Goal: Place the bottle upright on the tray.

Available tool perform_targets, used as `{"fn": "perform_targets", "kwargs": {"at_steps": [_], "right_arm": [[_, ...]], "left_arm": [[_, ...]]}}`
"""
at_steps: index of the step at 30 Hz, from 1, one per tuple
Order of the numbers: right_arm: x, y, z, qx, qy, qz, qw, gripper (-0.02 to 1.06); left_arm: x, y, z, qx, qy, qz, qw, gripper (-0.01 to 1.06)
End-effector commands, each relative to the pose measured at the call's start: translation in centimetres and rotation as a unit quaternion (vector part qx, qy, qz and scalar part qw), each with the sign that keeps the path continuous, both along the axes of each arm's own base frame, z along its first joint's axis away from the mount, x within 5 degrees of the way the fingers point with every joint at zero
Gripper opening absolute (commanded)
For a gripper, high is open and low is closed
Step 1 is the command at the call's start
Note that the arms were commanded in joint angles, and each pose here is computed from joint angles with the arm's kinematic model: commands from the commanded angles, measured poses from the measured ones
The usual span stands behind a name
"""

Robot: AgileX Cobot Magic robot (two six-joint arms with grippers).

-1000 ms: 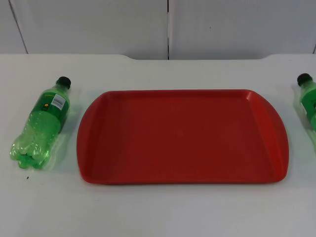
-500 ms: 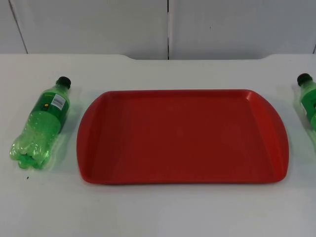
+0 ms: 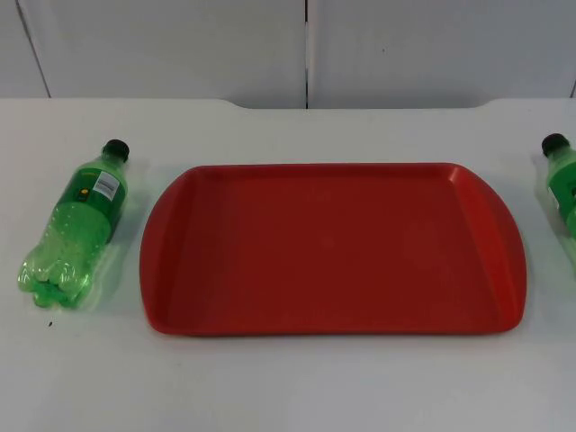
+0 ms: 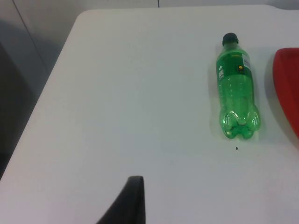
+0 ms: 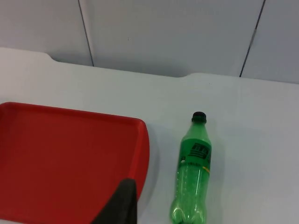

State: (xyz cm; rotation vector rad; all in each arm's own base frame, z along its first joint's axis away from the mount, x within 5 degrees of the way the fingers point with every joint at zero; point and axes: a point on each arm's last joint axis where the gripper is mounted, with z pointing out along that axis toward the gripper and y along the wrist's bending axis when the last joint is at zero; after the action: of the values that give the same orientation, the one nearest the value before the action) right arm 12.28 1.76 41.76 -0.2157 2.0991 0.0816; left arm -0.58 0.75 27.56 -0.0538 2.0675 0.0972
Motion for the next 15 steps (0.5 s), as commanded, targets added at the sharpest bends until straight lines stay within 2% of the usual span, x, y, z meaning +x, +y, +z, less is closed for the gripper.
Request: {"fn": "perform_targets", "kwargs": {"at_steps": [1,15], "right_arm": [[1.4,0.1,0.7,0.000,0.001,-0.002,1.0000,1.05],[6.9,0.6,-0.3,-0.006,0.059,-0.002,0.9982,1.05]], "left_arm": [[0.1,-0.1,-0.1,-0.003,-0.003,-0.002,1.000,1.05],[0.1,-0.1,-0.1,-0.003,-0.004,-0.003,1.000,1.05]]}}
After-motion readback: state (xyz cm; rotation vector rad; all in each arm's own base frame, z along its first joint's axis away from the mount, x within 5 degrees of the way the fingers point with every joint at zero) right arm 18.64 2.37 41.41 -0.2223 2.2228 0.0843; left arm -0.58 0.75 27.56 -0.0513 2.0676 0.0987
